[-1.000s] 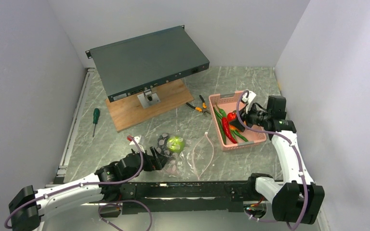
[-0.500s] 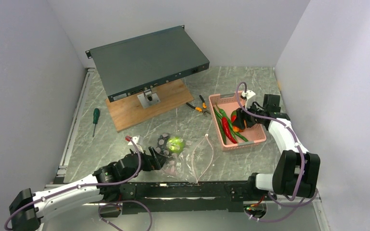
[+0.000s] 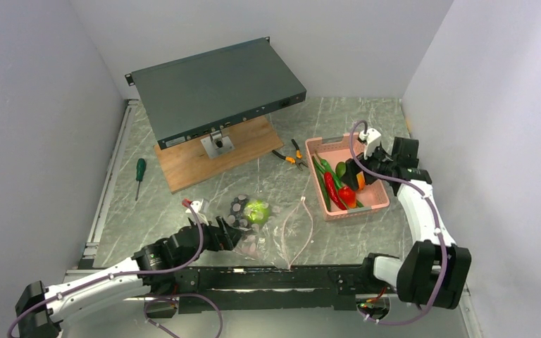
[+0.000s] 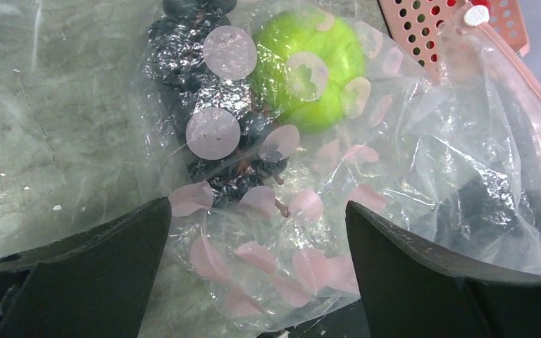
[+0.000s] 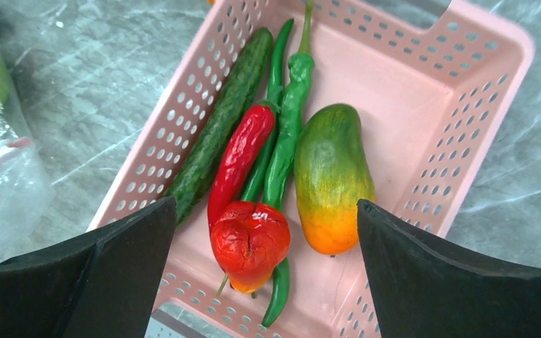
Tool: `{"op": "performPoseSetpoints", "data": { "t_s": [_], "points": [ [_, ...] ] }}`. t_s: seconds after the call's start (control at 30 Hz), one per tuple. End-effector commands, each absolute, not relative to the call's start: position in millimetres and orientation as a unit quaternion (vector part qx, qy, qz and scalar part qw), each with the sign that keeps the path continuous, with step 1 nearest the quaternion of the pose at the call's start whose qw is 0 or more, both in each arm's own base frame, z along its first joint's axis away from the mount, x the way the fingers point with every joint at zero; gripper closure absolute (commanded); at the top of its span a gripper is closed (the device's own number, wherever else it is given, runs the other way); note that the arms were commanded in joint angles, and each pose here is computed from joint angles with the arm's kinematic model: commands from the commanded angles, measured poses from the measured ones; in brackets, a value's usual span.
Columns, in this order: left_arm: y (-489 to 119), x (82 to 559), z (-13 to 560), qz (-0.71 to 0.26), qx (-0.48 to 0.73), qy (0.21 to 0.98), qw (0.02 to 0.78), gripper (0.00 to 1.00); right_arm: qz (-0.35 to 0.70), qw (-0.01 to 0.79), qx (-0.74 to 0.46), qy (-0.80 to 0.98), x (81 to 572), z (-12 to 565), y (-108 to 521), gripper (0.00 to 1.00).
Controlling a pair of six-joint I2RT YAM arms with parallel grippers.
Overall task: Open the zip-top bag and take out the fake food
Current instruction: Place the fake fruit in the bin, then pick up the fake fruit from the zipper food storage bag.
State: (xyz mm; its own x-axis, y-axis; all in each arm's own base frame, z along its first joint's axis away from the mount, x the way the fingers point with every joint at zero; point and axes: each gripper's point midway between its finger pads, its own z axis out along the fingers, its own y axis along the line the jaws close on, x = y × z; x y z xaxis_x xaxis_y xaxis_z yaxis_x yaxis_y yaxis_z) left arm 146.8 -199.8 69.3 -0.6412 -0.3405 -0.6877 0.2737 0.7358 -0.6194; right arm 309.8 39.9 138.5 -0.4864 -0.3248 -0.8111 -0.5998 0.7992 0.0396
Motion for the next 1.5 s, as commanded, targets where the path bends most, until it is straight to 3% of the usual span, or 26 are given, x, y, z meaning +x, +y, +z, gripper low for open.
{"op": "performPoseSetpoints", "data": {
  "t_s": [0.0,0.1,0.2,0.37,0.43,0.7,0.8,0.93,1.17,1.3,1.4,1.47],
  "points": [
    [-202,147,88,-0.369,0.006,0.819,0.440,0.00,0.162,0.493,-0.326,0.790,306,202,52,0.00],
    [-201,148,98,-0.371,0.016,0.810,0.454,0.00,0.140,0.553,-0.330,0.752,297,246,57,0.00],
    [-201,150,111,-0.372,0.026,0.802,0.468,0.00,0.131,0.588,-0.276,0.749,293,256,53,0.00],
    [-203,153,135,-0.377,0.041,0.785,0.489,0.05,0.306,0.482,-0.460,0.679,220,215,115,0.01],
    [-203,155,143,-0.374,0.046,0.782,0.496,0.08,0.348,0.474,-0.500,0.635,194,208,128,0.00],
    [-211,166,162,-0.339,0.071,0.791,0.505,0.20,0.344,0.480,-0.597,0.543,150,171,162,0.02],
    [-217,172,163,-0.326,0.079,0.797,0.502,0.26,0.352,0.454,-0.615,0.540,143,160,167,0.11],
    [-225,181,156,-0.320,0.085,0.808,0.488,0.35,0.371,0.426,-0.619,0.545,140,151,175,0.42],
    [-231,202,148,-0.313,0.086,0.818,0.474,0.47,0.358,0.396,-0.632,0.562,143,128,186,0.73],
    [-240,211,153,-0.311,0.102,0.819,0.472,0.52,0.344,0.380,-0.643,0.569,147,117,191,0.82],
    [-248,216,154,-0.313,0.114,0.818,0.469,0.56,0.340,0.373,-0.652,0.566,146,110,195,0.83],
    [-254,219,152,-0.314,0.122,0.818,0.467,0.66,0.328,0.376,-0.659,0.563,149,107,197,0.83]
  ]
}}
